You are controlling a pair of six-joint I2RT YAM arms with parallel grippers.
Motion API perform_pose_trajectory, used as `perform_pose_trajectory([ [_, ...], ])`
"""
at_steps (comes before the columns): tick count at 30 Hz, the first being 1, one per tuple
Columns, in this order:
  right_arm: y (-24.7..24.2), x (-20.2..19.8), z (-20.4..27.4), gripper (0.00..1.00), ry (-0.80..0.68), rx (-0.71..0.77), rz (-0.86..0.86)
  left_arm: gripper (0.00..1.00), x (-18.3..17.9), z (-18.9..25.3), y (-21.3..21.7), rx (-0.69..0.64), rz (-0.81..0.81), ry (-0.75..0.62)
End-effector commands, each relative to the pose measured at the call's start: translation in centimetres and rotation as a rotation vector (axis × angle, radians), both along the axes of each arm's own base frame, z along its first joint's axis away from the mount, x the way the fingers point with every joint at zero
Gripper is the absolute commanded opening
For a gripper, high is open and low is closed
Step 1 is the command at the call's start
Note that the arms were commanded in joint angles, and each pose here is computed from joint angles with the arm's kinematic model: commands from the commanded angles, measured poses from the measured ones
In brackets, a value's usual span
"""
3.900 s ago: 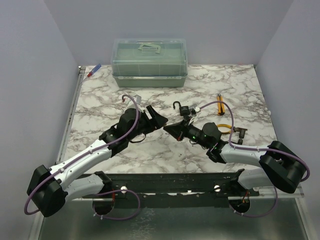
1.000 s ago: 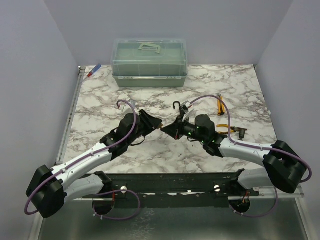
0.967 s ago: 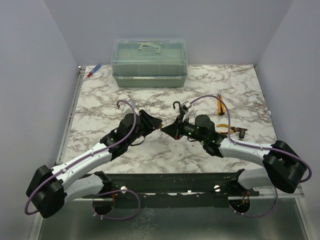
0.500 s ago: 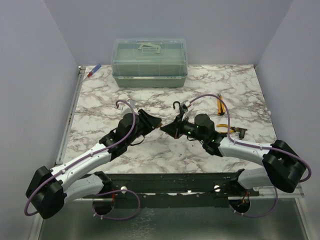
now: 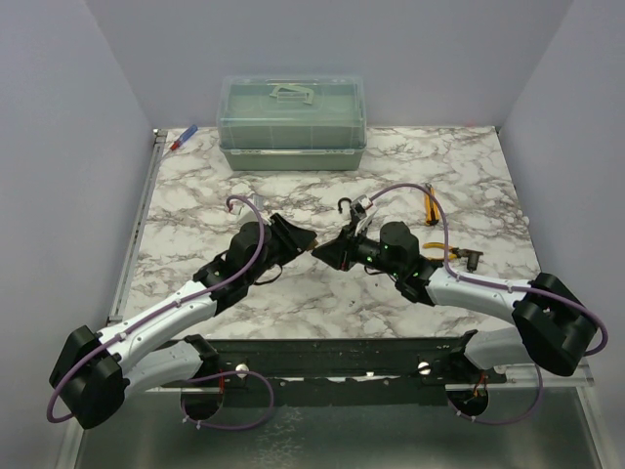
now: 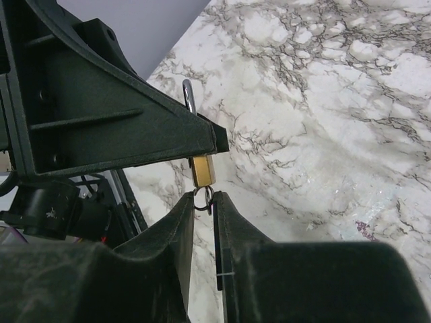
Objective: Unlock with the key
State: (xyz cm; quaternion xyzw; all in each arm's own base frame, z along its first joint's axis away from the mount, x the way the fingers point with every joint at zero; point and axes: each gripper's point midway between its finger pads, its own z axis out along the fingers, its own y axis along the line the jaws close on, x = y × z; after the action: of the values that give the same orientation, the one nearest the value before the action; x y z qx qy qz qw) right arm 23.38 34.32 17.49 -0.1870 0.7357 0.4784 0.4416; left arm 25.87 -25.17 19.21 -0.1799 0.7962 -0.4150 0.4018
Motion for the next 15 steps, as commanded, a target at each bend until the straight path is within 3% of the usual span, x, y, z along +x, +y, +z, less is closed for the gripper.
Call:
perform_pose_trajectory([
  [1, 0.8, 0.0, 2.6, 0.24, -0.048, 0.068, 0.036, 0.03, -0.5, 1.5, -0.7, -0.048, -0.039, -0.036],
  [15, -0.4, -0.2, 2.2, 0.4, -0.033, 0.048, -0.01, 0.03, -0.3, 2.0, -0.7, -0.038, -0.033, -0.048],
])
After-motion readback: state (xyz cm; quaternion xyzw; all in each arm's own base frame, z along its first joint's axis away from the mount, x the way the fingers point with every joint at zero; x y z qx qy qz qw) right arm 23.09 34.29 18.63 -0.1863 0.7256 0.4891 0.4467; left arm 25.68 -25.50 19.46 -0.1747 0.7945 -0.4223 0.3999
